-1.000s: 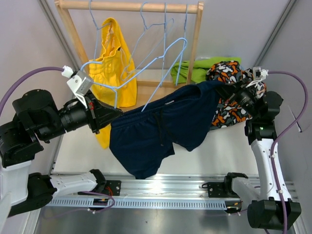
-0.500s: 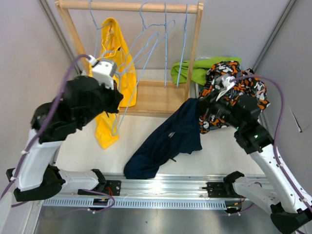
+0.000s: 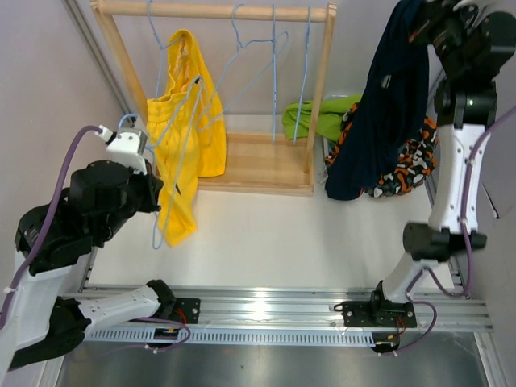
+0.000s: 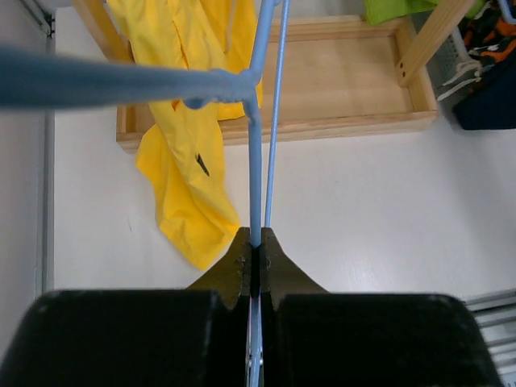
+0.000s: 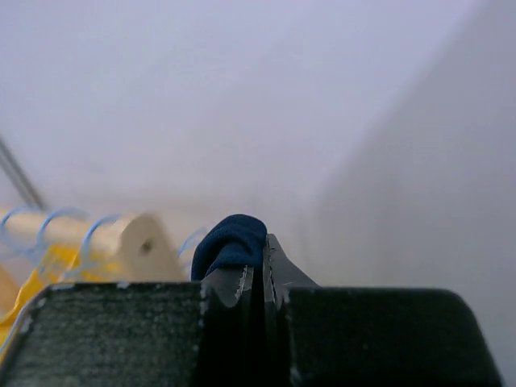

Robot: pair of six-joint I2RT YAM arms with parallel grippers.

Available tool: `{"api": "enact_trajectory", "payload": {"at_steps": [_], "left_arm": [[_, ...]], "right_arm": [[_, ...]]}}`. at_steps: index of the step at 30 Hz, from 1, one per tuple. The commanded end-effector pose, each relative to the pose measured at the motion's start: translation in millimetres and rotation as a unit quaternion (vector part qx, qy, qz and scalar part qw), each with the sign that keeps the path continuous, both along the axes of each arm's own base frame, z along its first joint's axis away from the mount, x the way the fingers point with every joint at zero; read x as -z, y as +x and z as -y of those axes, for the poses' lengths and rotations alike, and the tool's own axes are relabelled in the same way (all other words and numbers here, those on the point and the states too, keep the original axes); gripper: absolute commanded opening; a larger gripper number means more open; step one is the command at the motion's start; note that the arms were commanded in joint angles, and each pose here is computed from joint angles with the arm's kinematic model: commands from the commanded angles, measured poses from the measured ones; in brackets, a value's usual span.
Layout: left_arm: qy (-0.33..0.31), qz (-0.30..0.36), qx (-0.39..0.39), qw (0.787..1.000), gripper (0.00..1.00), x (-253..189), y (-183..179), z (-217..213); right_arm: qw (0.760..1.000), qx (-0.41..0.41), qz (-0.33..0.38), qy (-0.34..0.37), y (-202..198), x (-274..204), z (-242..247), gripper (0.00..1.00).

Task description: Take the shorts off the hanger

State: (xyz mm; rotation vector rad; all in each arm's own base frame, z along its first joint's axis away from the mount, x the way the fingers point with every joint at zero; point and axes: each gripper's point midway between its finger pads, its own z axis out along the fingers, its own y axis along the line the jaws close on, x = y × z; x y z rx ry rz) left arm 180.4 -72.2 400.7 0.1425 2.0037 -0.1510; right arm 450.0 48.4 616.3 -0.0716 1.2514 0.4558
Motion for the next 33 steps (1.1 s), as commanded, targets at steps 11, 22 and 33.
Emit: {"api": "enact_trajectory", "payload": {"at_steps": [11,22,33], "left_arm": [[0.007,-0.027,-0.007,1.0,0.0,33.8,70.2,15.1],[0.005,0.018,0.02,1.0,0.0,-38.6,138.8,45.0],[0.023,0.065,-0.012,0.998,0.0,-70.9,188.5,45.9]], "right_arm": [[0.985,0.076,-0.137,0.079,193.4,226.3,84.7,0.0],[0.909,0.165,-0.356,0.143,139.1,384.4,96.8,1.0],[0.941,0.12,-0.288,0.127,-17.7,328.3,54.7,0.99]]}}
